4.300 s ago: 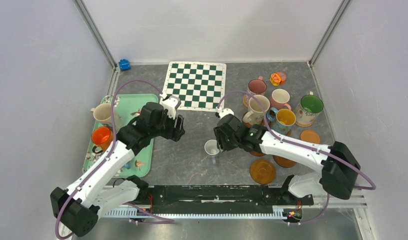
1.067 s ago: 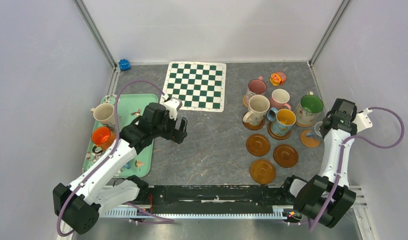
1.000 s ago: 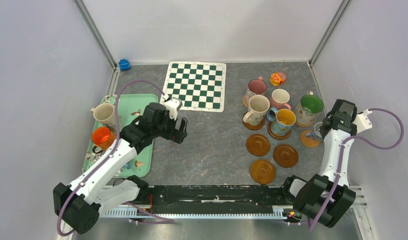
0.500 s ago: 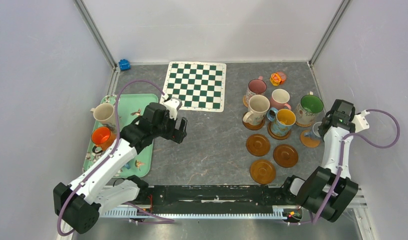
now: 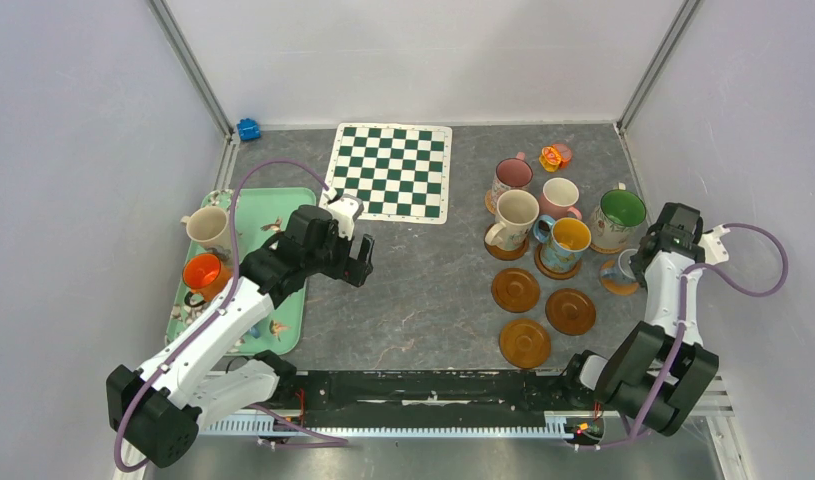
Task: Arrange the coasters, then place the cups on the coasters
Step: Place the cup on the coaster.
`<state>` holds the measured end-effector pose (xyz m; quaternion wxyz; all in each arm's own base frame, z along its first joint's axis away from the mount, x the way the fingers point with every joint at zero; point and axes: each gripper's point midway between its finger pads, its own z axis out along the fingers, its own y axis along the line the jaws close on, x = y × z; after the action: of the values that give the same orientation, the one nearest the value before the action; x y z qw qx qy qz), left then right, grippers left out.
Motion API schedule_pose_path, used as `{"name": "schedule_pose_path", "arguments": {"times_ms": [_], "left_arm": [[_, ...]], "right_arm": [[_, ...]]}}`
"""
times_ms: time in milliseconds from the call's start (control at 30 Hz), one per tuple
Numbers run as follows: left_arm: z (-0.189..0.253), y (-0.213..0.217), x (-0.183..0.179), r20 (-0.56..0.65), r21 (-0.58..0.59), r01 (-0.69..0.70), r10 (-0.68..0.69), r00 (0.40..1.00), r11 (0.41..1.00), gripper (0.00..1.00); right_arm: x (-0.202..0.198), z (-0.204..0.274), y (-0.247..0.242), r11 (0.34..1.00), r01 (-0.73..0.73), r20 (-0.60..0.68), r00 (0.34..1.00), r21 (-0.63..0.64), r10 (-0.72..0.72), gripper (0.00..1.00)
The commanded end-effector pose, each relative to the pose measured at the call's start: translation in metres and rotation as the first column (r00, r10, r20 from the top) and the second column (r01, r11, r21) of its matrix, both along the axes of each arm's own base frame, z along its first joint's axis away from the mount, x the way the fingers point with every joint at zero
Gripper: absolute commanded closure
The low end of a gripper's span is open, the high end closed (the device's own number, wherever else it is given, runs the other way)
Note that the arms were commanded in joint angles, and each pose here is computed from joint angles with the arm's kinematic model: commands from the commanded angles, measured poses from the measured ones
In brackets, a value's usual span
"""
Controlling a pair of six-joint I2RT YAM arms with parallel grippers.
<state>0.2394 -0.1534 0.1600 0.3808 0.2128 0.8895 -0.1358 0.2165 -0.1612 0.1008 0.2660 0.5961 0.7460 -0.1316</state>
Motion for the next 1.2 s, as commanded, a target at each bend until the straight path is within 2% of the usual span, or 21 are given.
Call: {"name": "schedule_pose_path", "arguments": {"times_ms": [0, 467, 900, 1167], "left_arm": [[0.008, -0.001, 0.006, 0.053, 0.008, 0.016, -0.016, 0.998, 1.000, 0.00], [0.009, 0.000, 0.007, 0.058, 0.010, 0.012, -0.012, 0.998, 1.000, 0.00], [0.010, 0.001, 0.007, 0.060, 0.011, 0.009, -0.010, 0.998, 1.000, 0.00], [0.010, 0.001, 0.006, 0.061, 0.009, 0.008, -0.009, 0.998, 1.000, 0.00]], "right_arm": [[0.011, 0.006, -0.010, 0.999, 0.027, 0.053, 0.998, -0.031, -0.026, 0.96], [0.012, 0.011, -0.017, 0.998, 0.027, 0.029, 0.999, -0.055, -0.026, 0.87], [0.018, 0.011, -0.020, 0.998, 0.019, 0.044, 0.999, -0.065, -0.016, 0.89], [0.020, 0.007, -0.021, 0.998, 0.009, 0.035, 0.999, -0.062, -0.007, 0.87]]}}
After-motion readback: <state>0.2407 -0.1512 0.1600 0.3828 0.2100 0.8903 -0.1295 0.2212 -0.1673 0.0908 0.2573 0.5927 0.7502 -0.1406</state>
